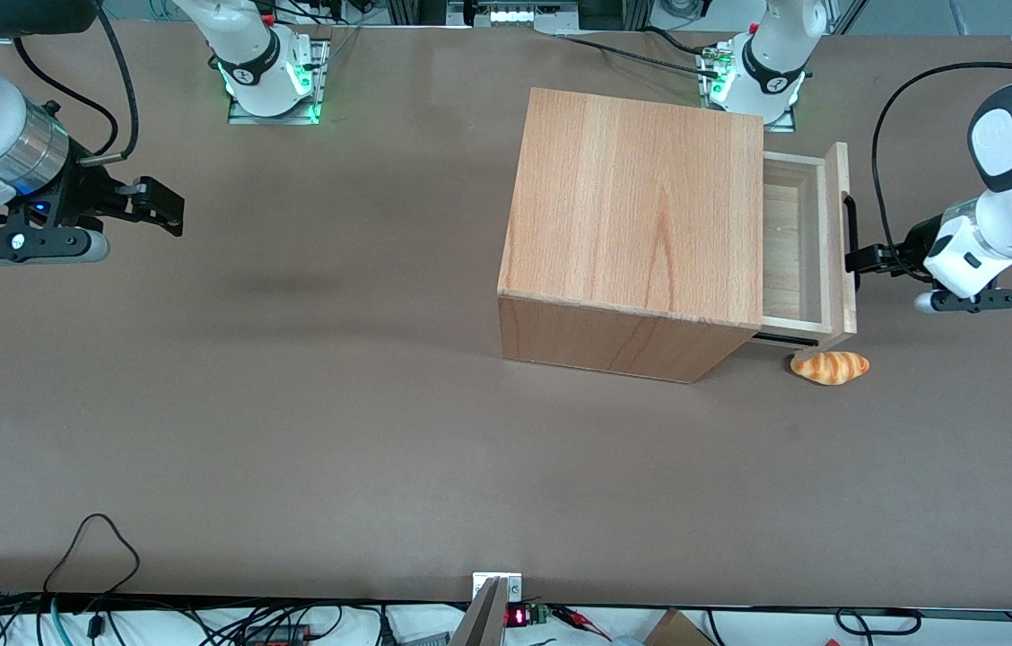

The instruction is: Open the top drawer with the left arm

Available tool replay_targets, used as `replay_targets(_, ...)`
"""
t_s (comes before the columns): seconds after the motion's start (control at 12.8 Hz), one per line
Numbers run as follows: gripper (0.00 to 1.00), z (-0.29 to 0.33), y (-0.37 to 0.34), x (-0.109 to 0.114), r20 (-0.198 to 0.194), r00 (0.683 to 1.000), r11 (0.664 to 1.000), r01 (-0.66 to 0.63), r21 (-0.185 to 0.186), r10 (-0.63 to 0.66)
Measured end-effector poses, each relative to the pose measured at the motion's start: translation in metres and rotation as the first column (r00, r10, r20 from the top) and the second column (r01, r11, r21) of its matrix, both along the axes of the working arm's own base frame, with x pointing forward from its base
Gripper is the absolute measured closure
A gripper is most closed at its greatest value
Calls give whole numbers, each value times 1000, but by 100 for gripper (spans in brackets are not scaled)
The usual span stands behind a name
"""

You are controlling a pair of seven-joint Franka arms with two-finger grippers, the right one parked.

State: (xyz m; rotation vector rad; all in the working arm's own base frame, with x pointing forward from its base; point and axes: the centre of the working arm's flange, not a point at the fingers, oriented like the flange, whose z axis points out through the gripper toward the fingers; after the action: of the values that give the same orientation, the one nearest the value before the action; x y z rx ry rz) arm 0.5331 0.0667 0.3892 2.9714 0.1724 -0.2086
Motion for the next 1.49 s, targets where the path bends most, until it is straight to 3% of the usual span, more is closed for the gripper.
replay_targets(1.49, 0, 12, 55, -2, 21, 1000, 1000, -15, -3, 15)
